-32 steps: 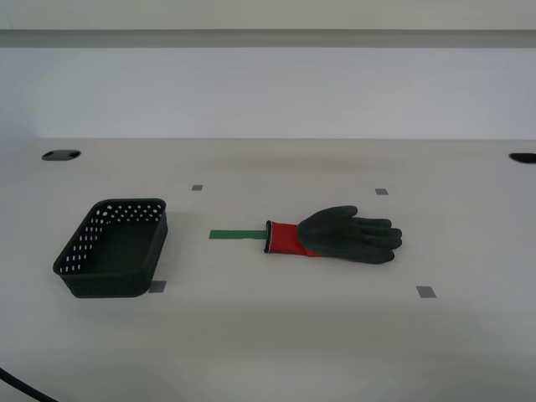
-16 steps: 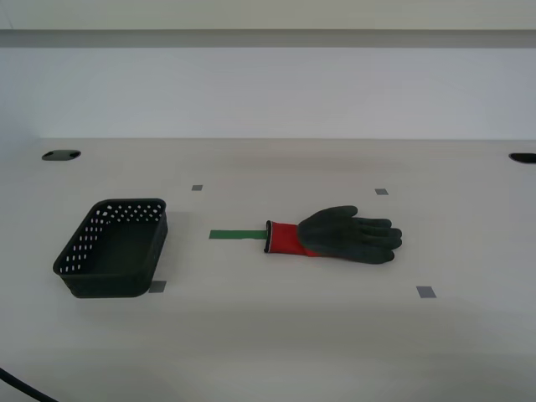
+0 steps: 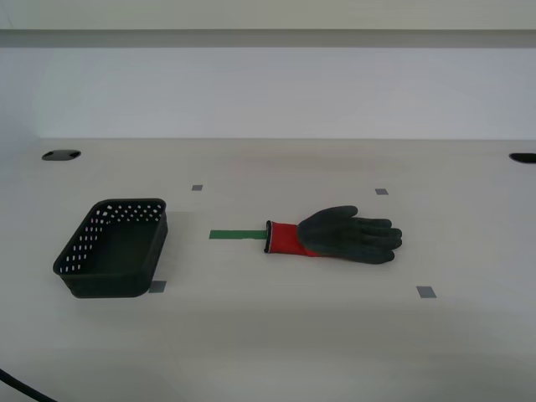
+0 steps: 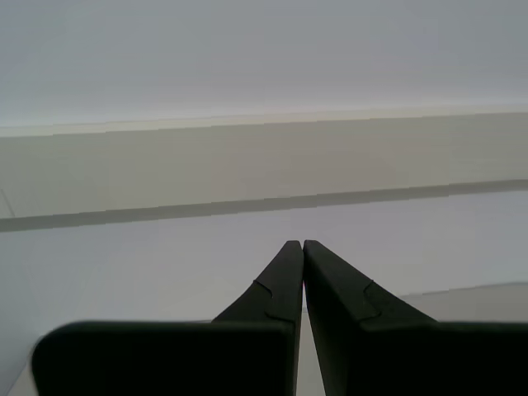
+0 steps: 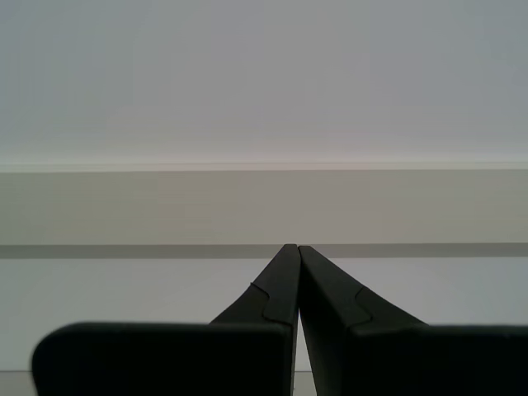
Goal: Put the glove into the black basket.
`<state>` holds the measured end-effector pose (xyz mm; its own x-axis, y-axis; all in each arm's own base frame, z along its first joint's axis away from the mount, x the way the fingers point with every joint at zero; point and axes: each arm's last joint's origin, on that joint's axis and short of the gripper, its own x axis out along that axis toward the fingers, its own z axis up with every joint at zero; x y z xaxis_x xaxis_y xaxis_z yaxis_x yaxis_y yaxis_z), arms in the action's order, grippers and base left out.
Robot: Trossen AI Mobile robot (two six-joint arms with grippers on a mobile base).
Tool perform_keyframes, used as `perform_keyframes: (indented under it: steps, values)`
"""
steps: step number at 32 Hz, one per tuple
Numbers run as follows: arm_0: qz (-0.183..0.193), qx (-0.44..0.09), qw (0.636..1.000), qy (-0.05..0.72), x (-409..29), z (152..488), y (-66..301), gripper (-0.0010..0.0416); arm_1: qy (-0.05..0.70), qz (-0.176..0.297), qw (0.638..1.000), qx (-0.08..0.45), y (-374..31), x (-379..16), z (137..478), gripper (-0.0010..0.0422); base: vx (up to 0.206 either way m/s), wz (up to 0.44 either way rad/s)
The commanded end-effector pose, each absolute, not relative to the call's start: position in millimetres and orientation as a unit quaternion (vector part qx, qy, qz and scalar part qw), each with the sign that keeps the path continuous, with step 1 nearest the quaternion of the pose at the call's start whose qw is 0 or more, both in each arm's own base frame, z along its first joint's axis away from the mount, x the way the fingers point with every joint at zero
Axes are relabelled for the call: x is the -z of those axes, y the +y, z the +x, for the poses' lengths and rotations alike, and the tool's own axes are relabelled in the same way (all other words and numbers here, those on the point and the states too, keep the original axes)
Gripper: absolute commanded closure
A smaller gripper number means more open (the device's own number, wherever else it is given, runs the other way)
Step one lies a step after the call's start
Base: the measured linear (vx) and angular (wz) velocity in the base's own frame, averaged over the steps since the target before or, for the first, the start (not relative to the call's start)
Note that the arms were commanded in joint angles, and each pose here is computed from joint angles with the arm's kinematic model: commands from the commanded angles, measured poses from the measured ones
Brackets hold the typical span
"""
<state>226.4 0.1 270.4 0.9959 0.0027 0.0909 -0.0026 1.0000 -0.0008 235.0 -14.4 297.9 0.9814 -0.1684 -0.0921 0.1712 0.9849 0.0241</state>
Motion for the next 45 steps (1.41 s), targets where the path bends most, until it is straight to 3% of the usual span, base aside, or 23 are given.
perform_keyframes:
  steps: [1,7,13,20,29,33,38,45]
  values:
    - [0.000,-0.001,0.999,-0.048,-271.1,226.3,0.0,0.0405,0.051,0.041,0.990,0.122,-26.5,-310.2,234.7,0.0412,0.000,0.000]
    - [0.000,-0.001,0.999,-0.048,-271.1,226.3,0.1,0.0405,0.063,0.047,0.981,0.179,-53.8,-329.8,233.7,0.0412,0.000,0.000]
    - [0.000,-0.001,0.999,-0.048,-271.1,226.3,0.1,0.0405,0.138,0.060,0.958,0.244,-94.4,-331.9,254.1,0.0412,0.000,0.000]
    - [0.000,-0.001,0.999,-0.048,-271.1,226.3,0.0,0.0405,0.231,0.088,0.913,0.325,-164.1,-317.1,288.9,0.0412,0.000,0.000]
    - [0.000,-0.001,0.999,-0.047,-271.0,226.3,0.0,0.0405,0.282,0.151,0.854,0.409,-264.2,-292.3,330.3,0.0412,0.000,0.000]
    - [0.000,-0.001,0.999,-0.048,-271.1,226.3,0.1,0.0405,0.329,0.182,0.818,0.435,-302.9,-266.9,348.8,0.0412,0.000,0.000]
    - [0.000,-0.002,0.999,-0.046,-270.8,226.4,0.2,0.0405,0.387,0.185,0.767,0.477,-333.1,-225.7,363.0,0.0412,0.000,0.000]
    - [0.000,-0.002,0.999,-0.038,-269.3,226.5,0.2,0.0405,0.435,0.196,0.734,0.482,-369.3,-164.0,372.4,0.0412,0.000,0.000]
